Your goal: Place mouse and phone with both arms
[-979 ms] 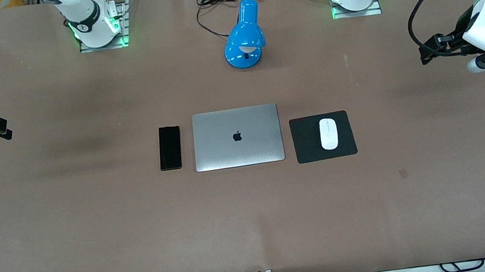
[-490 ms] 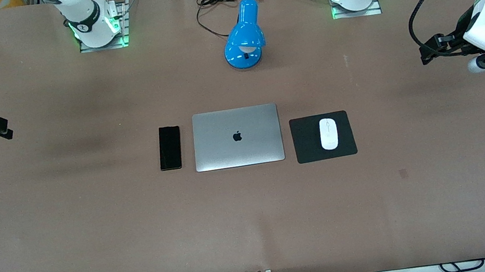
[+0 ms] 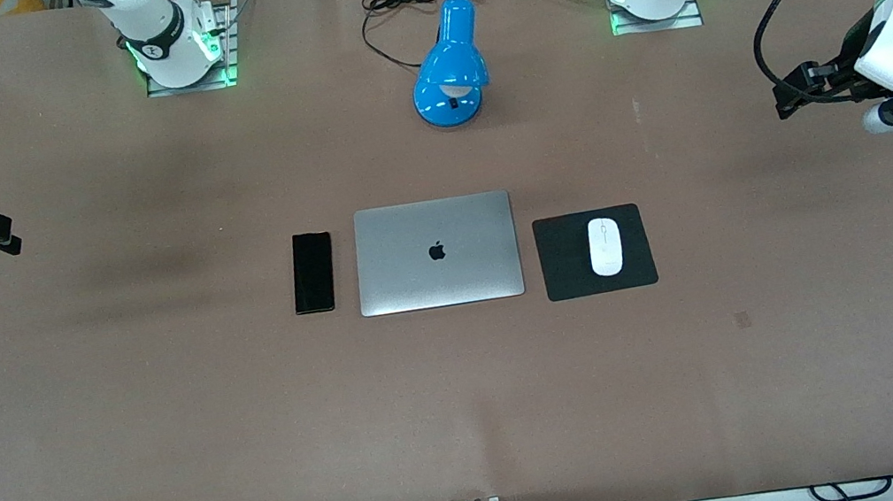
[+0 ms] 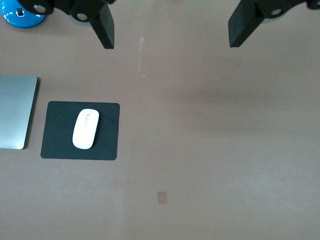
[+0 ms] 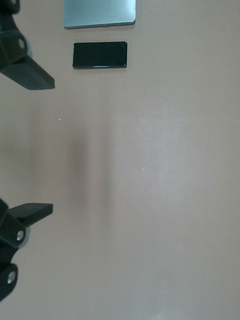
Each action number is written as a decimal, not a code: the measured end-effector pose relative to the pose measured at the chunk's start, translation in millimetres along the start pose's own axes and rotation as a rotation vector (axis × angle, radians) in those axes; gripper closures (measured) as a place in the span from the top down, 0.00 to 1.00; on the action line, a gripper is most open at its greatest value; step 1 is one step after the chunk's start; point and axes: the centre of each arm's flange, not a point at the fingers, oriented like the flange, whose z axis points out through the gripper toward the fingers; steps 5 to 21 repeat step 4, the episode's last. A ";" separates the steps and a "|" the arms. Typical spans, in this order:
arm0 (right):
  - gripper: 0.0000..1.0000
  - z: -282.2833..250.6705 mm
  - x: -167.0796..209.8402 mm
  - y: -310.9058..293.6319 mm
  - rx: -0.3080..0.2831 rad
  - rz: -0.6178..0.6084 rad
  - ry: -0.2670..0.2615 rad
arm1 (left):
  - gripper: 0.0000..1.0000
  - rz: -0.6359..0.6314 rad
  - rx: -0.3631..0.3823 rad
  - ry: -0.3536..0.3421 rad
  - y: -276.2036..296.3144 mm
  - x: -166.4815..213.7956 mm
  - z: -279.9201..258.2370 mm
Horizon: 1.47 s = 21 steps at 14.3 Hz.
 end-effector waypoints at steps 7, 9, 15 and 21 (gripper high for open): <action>1.00 0.2 -0.4 0.0 0.000 0.000 -0.003 | 1.00 -0.002 0.000 0.000 -1.0 0.2 0.0; 1.00 0.2 -0.4 0.0 0.000 0.000 -0.003 | 1.00 -0.002 0.000 0.000 -1.0 0.2 0.0; 1.00 0.2 -0.4 0.0 0.000 0.000 -0.003 | 1.00 -0.002 0.000 0.000 -1.0 0.2 0.0; 1.00 0.2 -0.4 0.0 0.000 0.000 -0.003 | 1.00 -0.002 0.000 0.000 -1.0 0.2 0.0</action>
